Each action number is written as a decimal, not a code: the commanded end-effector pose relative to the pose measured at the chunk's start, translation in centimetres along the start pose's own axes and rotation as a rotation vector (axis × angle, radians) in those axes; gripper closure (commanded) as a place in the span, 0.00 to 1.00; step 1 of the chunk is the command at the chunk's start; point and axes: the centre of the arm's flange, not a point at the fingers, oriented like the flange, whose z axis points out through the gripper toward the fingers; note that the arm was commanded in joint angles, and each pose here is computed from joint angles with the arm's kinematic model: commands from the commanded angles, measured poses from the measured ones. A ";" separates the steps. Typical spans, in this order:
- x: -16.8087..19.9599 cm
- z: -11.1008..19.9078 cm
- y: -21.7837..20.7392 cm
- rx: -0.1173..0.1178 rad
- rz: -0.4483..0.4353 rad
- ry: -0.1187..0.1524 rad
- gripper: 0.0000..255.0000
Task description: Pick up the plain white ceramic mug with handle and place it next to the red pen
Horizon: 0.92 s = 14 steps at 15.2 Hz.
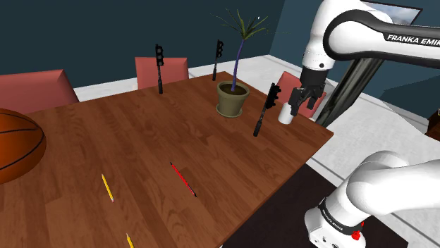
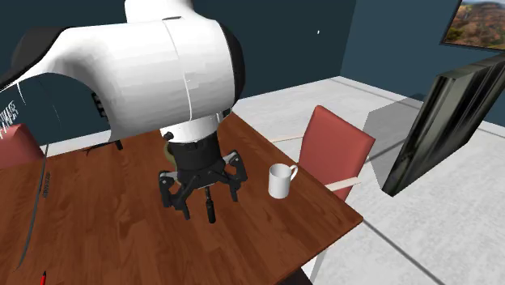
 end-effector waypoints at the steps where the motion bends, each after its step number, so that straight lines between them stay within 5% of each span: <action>1: 0.0 0.0 0.0 0.000 0.000 0.000 0.00; 14: 9.3 7.2 12.4 -0.014 -0.202 -0.013 0.00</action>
